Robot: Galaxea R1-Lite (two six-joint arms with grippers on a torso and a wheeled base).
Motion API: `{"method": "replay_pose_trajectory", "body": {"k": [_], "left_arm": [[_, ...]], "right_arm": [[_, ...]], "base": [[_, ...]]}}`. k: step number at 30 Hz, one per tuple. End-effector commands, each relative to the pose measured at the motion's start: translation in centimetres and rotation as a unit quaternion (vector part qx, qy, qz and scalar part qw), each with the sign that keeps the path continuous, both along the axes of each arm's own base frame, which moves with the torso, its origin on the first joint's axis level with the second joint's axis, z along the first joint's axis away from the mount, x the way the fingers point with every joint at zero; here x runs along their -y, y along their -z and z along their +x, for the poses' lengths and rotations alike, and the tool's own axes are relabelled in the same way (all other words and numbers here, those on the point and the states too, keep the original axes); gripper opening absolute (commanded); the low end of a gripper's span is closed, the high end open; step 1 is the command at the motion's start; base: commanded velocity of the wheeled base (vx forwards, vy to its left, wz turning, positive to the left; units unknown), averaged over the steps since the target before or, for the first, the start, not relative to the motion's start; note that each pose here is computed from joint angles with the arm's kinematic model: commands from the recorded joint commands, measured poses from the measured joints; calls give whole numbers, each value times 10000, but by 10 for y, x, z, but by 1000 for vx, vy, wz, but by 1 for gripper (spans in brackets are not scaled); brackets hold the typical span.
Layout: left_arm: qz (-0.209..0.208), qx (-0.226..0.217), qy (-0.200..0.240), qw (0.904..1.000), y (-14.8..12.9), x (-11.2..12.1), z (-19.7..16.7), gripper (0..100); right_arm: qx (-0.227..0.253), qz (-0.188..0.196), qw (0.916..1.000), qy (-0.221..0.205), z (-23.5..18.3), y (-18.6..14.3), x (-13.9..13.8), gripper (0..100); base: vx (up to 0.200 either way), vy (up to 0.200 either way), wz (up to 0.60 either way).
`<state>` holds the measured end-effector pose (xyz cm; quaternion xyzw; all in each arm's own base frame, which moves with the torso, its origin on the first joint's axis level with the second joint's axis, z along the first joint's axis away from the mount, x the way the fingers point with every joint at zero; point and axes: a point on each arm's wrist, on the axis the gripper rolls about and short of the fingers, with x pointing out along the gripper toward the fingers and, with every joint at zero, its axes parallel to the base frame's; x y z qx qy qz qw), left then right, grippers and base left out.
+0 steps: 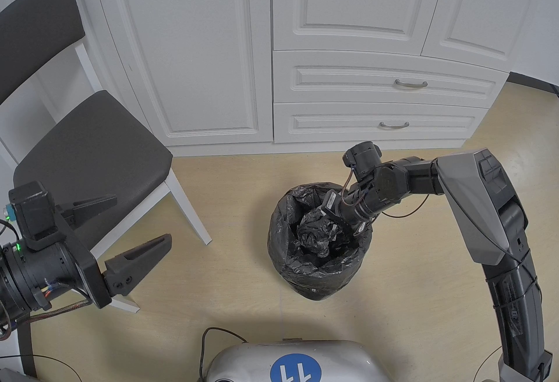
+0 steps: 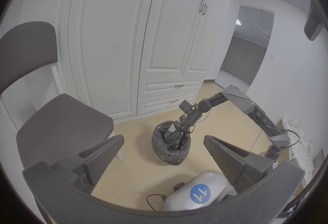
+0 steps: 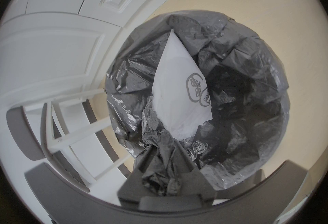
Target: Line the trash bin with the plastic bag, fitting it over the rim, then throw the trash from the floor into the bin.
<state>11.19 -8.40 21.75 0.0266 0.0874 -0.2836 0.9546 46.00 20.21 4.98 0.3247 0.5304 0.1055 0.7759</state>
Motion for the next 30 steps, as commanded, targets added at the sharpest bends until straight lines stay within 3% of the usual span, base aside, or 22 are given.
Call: {"method": "replay_pose_trajectory", "body": {"k": [1, 8, 18, 30], "left_arm": [[4, -9, -3, 10000, 0, 0, 0, 100], [4, -9, -3, 10000, 1, 0, 0, 100], [-24, 27, -3, 10000, -1, -1, -1, 100], [-10, 9, -3, 10000, 0, 0, 0, 100]], "right_arm": [[148, 179, 9994, 274, 8, -1, 7, 0], [147, 84, 9993, 323, 6, 0, 2, 0], [-276, -169, 9994, -77, -19, 1, -28, 0], [-206, -243, 9995, 19, -16, 5, -26, 0]], "base": [[0, 0, 0], [0, 0, 0], [0, 0, 0], [0, 0, 0]]}}
